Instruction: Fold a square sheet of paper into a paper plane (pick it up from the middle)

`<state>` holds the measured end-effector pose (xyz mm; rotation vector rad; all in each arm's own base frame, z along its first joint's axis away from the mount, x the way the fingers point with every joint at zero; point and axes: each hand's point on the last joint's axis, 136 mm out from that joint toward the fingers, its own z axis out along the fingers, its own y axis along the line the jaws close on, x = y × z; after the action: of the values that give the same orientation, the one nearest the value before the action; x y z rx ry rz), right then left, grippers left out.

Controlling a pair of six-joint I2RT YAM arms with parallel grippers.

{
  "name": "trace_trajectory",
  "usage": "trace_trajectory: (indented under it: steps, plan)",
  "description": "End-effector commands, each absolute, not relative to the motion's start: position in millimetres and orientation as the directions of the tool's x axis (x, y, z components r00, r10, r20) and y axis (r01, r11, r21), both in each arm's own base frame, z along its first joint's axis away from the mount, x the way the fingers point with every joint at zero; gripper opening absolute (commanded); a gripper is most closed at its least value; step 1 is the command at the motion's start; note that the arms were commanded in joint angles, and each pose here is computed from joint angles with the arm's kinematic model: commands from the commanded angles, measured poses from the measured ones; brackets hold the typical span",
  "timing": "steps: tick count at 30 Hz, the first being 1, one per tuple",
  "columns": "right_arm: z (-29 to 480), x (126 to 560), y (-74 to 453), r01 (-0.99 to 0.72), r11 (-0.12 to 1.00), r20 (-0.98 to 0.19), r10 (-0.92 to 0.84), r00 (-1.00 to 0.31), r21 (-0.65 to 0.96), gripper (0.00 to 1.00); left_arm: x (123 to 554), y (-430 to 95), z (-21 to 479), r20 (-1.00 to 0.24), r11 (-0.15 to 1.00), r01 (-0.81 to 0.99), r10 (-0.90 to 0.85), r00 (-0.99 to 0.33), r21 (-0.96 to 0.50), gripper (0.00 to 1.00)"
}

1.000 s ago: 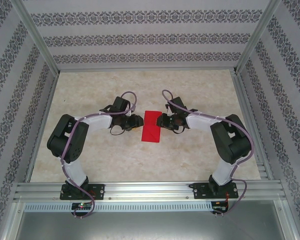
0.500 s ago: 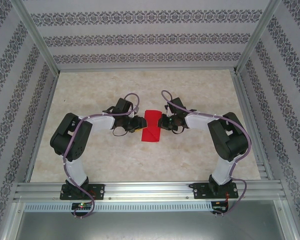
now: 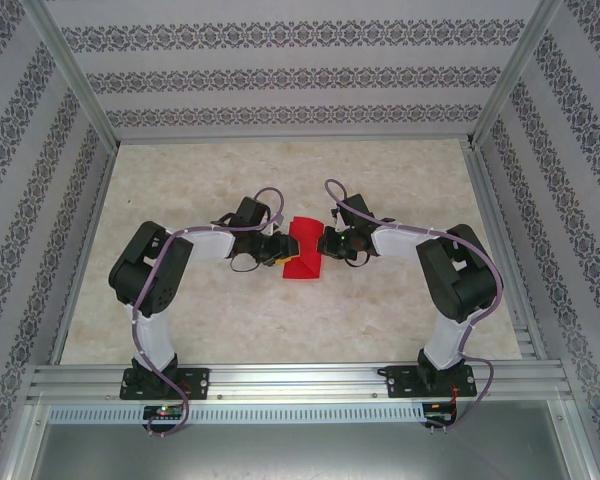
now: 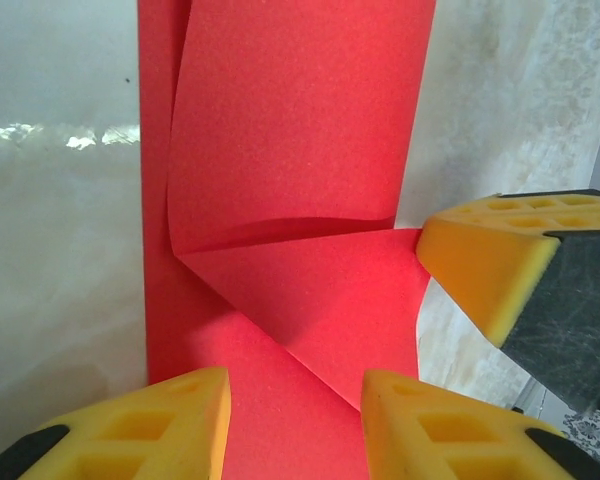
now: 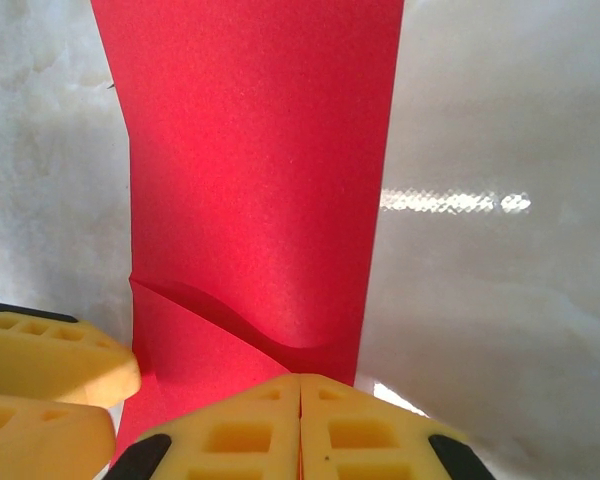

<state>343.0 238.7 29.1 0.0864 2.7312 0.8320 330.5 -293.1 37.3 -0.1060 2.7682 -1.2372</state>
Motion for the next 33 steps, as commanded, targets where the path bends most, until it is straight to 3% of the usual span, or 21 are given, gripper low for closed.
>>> trace_trajectory:
  steps: [1, 13, 22, 24, 30, 33]
  plan:
    - [26.7, 345.8, 236.5, -0.021, 0.826, -0.261, 0.153, -0.953, 0.563, 0.08, 336.1, -306.8, 45.4, -0.084, 0.634, 0.003, -0.097, -0.992, -0.773, 0.4]
    - [23.0, 340.6, 236.6, -0.008, 0.813, -0.246, 0.167, -0.955, 0.582, 0.09, 341.5, -319.7, 45.8, -0.051, 0.584, -0.034, -0.128, -0.99, -0.811, 0.39]
    - [25.8, 338.3, 233.6, -0.01, 0.817, -0.253, 0.166, -0.953, 0.577, 0.14, 345.2, -321.5, 44.6, -0.074, 0.588, -0.009, -0.117, -0.99, -0.809, 0.25]
    - [32.1, 339.6, 231.5, -0.012, 0.82, -0.266, 0.171, -0.949, 0.572, 0.18, 346.7, -321.1, 43.4, -0.085, 0.595, 0.002, -0.112, -0.99, -0.804, 0.2]
    - [60.9, 345.6, 212.8, 0.013, 0.843, -0.332, 0.226, -0.916, 0.538, 0.44, 352.5, -313.7, 43.8, -0.147, 0.655, 0.051, -0.092, -0.985, -0.754, 0.06]
    - [78.6, 348.0, 199.9, 0.028, 0.861, -0.386, 0.256, -0.886, 0.507, 0.56, 354.3, -306.5, 54.4, -0.199, 0.698, 0.094, -0.071, -0.977, -0.71, 0.03]
